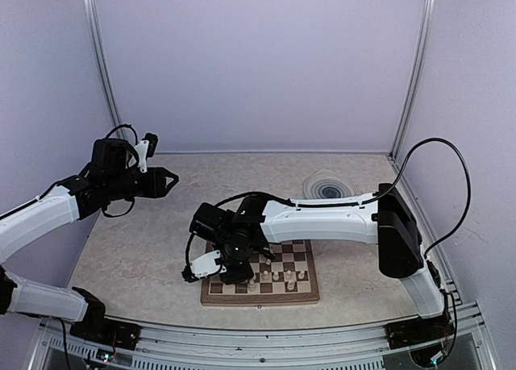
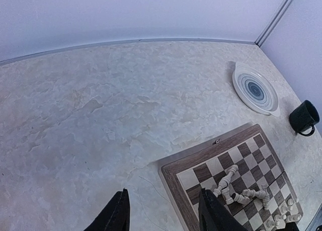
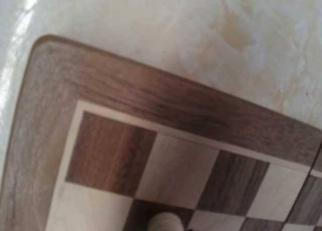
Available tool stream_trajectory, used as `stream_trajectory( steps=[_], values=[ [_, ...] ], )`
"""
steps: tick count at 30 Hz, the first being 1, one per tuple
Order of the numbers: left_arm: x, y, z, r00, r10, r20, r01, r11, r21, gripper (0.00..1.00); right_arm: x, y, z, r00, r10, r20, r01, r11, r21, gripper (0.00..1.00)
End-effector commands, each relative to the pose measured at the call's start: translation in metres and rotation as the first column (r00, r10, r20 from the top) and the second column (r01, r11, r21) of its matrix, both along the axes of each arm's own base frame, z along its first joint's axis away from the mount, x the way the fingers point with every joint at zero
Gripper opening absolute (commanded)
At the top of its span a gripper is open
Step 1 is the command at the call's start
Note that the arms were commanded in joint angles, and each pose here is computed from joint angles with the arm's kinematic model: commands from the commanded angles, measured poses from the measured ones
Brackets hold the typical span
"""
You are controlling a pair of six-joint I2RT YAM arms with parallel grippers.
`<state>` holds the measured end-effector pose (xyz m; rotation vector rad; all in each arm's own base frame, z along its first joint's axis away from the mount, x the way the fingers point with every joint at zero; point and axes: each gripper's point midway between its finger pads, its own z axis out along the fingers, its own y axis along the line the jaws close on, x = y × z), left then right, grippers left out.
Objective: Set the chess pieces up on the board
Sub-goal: Place the pawn at b2, then move the pawn to b2.
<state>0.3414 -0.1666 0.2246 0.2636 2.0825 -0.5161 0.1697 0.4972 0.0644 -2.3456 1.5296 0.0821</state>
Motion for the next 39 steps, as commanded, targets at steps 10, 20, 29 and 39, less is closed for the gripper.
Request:
stream_trajectory(
  steps=[10,20,29,39],
  values=[
    [-0.001,-0.007,-0.007,0.999,-0.039,-0.017,0.039,0.999,-0.015,0.48,-0.006,0.014,0.054,0.998,0.031,-0.048,-0.025,0.991,0.132,0.35],
    [-0.048,-0.089,-0.068,0.931,-0.306,-0.198,0.318,0.947,0.033,0.35,0.008,-0.011,0.128,0.985,0.033,-0.167,0.014,0.962,0.274,0.35],
    [-0.120,-0.121,-0.137,0.860,-0.344,-0.378,0.373,0.928,0.004,0.00,0.101,-0.131,0.176,0.945,-0.169,-0.279,0.285,0.844,0.454,0.34],
    [-0.140,-0.131,-0.161,0.843,-0.356,-0.404,0.415,0.907,0.069,0.00,0.162,-0.255,0.192,0.855,-0.339,-0.392,0.518,0.546,0.658,0.39]
  ],
)
